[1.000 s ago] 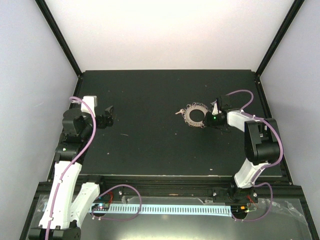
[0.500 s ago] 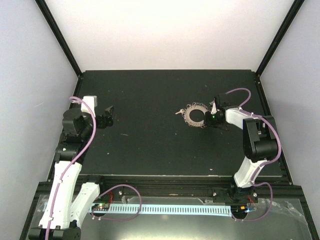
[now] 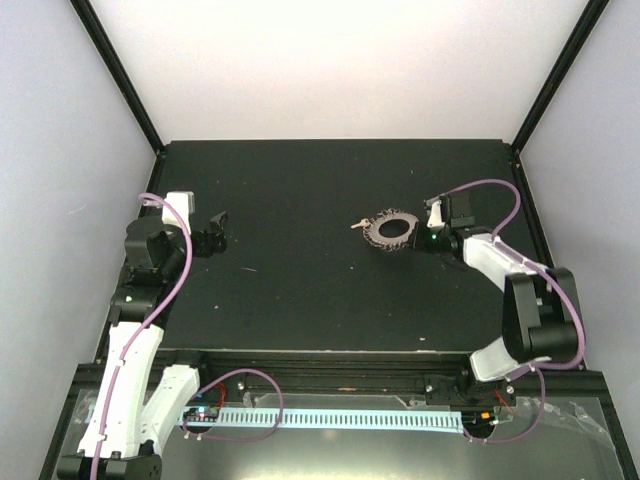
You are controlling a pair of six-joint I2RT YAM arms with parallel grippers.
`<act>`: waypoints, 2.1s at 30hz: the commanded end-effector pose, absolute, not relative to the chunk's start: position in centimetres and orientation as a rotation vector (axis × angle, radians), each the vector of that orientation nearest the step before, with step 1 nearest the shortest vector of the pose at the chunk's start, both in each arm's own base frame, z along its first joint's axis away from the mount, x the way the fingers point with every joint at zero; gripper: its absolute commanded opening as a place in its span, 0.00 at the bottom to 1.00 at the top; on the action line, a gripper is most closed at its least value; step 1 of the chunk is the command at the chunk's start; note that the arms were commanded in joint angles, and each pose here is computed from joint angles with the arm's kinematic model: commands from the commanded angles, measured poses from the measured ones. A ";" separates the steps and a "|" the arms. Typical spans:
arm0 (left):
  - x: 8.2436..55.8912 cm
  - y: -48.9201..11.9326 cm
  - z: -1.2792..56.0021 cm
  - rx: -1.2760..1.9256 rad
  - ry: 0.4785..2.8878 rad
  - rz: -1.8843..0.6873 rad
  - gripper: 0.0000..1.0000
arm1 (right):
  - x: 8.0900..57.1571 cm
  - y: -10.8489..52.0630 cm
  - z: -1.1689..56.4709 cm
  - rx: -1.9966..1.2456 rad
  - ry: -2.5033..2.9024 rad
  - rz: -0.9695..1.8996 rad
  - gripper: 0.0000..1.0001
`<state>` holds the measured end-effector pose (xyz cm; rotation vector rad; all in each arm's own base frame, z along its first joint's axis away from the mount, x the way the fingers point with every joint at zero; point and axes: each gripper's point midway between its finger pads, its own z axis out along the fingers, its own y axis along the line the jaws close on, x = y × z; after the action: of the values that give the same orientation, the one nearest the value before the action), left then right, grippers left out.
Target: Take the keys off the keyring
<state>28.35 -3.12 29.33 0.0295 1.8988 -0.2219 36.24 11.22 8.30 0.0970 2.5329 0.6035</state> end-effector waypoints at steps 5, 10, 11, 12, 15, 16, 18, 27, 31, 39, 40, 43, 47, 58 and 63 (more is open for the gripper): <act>27.4 -7.4 31.1 0.239 1.804 -0.436 0.99 | 33.9 15.8 20.6 -0.234 2.141 0.931 0.01; 25.3 -12.1 32.1 0.455 1.723 -0.656 0.97 | 30.6 17.3 26.6 -0.385 1.966 1.060 0.01; 24.7 -13.1 32.4 0.501 1.702 -0.704 0.96 | 29.9 17.5 27.6 -0.406 1.936 1.078 0.01; 24.1 -14.2 32.7 0.541 1.681 -0.753 0.94 | 29.2 17.7 28.7 -0.425 1.904 1.096 0.01; 22.1 -17.3 33.7 0.644 1.623 -0.908 0.88 | 26.9 18.5 32.2 -0.498 1.797 1.160 0.01; 21.4 -18.3 34.1 0.669 1.607 -0.957 0.86 | 26.2 18.7 33.3 -0.522 1.762 1.182 0.01; 20.2 -20.4 34.7 0.720 1.570 -1.045 0.82 | 24.9 19.1 35.3 -0.563 1.696 1.214 0.01; 19.4 -27.5 34.7 0.822 1.563 -0.930 0.82 | 23.5 20.6 41.2 -0.540 1.611 1.236 0.01; 21.5 -28.6 33.6 0.793 1.620 -0.811 0.87 | 22.8 21.8 42.8 -0.565 1.572 1.272 0.01; 22.4 -29.3 33.8 0.798 1.575 -0.742 0.84 | 22.2 23.8 43.7 -0.615 1.545 1.332 0.01; 22.4 -29.1 33.9 0.790 1.570 -0.734 0.79 | 22.1 23.9 43.8 -0.618 1.544 1.336 0.01; 21.6 -29.1 34.2 0.805 1.530 -0.772 0.47 | 22.2 24.0 43.9 -0.615 1.541 1.337 0.01; 20.1 -29.5 34.6 0.844 1.472 -0.853 0.30 | 22.2 24.1 43.9 -0.616 1.538 1.345 0.01; 20.4 -29.4 34.5 0.788 1.512 -0.890 0.01 | 23.6 23.6 42.5 -0.552 1.590 1.268 0.03; 20.7 -29.2 35.0 0.683 1.553 -0.961 0.01 | 24.3 23.1 40.8 -0.509 1.622 1.216 0.31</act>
<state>20.92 -29.11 32.72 0.7746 1.5885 -0.8662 23.71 23.80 41.33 -0.5557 1.6221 1.2827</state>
